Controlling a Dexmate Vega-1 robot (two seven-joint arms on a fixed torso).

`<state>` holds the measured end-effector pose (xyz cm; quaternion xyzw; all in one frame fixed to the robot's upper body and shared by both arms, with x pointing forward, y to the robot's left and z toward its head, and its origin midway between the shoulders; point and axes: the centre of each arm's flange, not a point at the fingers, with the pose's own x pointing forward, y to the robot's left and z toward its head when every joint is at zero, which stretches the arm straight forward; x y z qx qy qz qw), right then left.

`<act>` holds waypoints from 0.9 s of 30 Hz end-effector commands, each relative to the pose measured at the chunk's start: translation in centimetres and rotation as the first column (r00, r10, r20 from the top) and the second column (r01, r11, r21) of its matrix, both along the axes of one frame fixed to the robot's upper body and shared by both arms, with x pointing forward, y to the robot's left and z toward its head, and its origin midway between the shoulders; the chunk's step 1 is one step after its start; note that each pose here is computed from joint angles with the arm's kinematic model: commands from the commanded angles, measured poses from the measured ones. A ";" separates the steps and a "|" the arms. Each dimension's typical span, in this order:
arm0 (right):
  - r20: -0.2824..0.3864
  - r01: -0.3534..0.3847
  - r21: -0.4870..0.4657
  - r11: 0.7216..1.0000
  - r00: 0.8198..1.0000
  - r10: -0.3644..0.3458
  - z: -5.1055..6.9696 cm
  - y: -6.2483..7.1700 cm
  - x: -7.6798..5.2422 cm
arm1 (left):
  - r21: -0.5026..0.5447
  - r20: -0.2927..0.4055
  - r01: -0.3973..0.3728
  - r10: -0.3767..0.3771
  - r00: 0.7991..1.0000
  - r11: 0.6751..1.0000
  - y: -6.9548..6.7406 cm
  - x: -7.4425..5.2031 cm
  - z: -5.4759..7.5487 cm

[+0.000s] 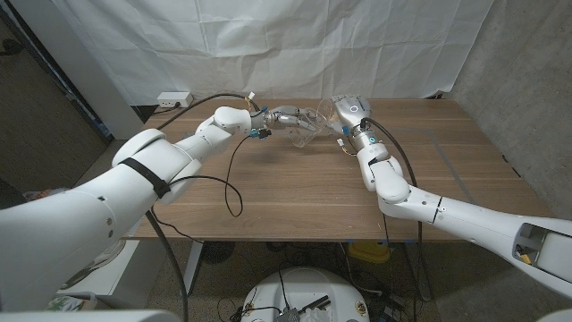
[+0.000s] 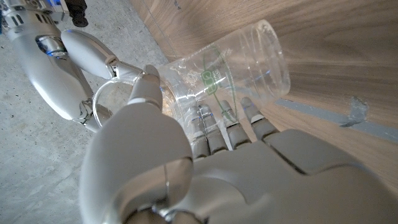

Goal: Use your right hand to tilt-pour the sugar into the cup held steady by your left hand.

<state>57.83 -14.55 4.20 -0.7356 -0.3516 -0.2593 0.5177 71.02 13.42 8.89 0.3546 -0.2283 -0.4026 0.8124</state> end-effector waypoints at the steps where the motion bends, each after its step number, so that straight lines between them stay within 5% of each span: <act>1: 0.019 0.032 -0.065 0.997 0.999 -0.031 1.1 0.3 -0.1 | 0.000 -0.016 -0.024 0.024 1.000 1.000 -0.2 0.4 -0.2; 10: 0.032 0.077 -0.126 0.989 0.997 -0.073 2.1 0.9 -0.1 | 0.002 -0.029 -0.055 0.055 0.998 0.998 -0.6 0.8 0.0; 27: 0.033 0.082 -0.150 0.985 0.996 -0.078 2.1 1.1 0.1 | 0.003 -0.024 -0.092 0.092 0.995 0.996 -1.6 1.1 0.6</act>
